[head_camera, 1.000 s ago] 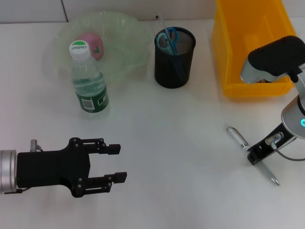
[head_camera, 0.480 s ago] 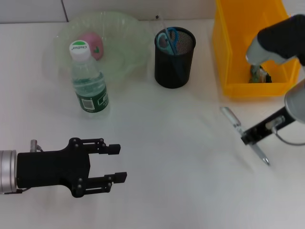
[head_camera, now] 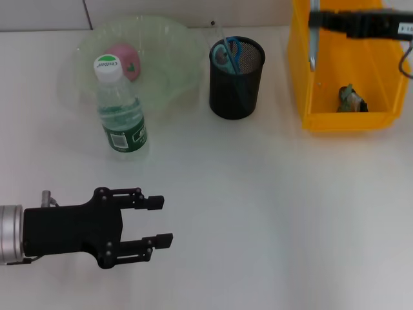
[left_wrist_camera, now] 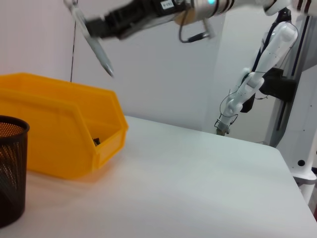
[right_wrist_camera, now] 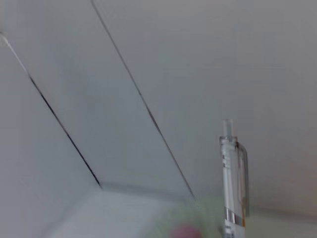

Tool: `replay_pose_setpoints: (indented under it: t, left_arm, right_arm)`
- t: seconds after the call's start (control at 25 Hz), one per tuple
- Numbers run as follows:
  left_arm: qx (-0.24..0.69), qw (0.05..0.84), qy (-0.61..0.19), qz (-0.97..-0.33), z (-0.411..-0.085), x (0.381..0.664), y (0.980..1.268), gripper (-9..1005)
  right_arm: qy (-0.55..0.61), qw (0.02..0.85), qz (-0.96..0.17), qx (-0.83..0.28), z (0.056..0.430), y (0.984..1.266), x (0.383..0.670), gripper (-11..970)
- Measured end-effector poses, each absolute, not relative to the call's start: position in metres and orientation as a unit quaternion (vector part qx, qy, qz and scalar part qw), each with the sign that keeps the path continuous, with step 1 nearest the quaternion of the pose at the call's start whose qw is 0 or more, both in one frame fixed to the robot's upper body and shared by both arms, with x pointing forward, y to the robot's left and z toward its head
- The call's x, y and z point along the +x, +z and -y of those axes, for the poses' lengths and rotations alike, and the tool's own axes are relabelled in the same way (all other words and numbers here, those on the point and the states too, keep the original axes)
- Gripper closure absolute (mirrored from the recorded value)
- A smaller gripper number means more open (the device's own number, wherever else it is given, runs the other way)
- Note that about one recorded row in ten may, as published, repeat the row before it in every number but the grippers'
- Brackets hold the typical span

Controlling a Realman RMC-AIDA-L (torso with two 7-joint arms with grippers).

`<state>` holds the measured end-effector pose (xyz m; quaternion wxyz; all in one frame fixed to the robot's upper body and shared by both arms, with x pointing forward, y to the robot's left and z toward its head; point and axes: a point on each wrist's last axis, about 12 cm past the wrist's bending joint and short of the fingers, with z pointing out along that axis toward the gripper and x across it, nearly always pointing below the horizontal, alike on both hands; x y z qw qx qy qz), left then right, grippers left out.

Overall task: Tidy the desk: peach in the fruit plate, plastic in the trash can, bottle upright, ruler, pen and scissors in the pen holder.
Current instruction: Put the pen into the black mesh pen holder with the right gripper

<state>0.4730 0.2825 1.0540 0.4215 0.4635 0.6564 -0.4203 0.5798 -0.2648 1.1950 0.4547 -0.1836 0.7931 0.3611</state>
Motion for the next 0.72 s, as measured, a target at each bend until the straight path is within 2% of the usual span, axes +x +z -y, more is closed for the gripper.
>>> replay_pose_setpoints:
  t: [0.04, 0.08, 0.2, 0.24, 0.28, 0.44, 0.72]
  left_arm:
    - [0.463, 0.422, -0.420, -0.656, -0.282, 0.473, 1.054, 354]
    - [0.463, 0.422, -0.420, -0.656, -0.282, 0.473, 1.054, 354]
    - [0.464, 0.424, -0.420, -0.654, -0.280, 0.475, 1.055, 354]
    - [0.465, 0.424, -0.421, -0.654, -0.280, 0.476, 1.055, 354]
    - [0.465, 0.424, -0.421, -0.654, -0.280, 0.476, 1.055, 354]
    - [0.464, 0.425, -0.422, -0.653, -0.279, 0.476, 1.056, 354]
    - [0.462, 0.426, -0.423, -0.652, -0.278, 0.476, 1.056, 354]
  right_arm:
    - [0.396, 0.493, -0.755, -0.176, 0.265, 1.183, 0.590, 837]
    - [0.396, 0.493, -0.755, -0.176, 0.265, 1.183, 0.590, 837]
    - [0.428, 0.532, -0.713, -0.162, 0.253, 1.159, 0.605, 835]
    - [0.429, 0.552, -0.699, -0.153, 0.239, 1.140, 0.614, 835]
    - [0.429, 0.552, -0.699, -0.153, 0.239, 1.140, 0.614, 834]
    - [0.384, 0.575, -0.703, -0.167, 0.201, 1.105, 0.627, 832]
    - [0.345, 0.554, -0.734, -0.189, 0.183, 1.087, 0.630, 829]
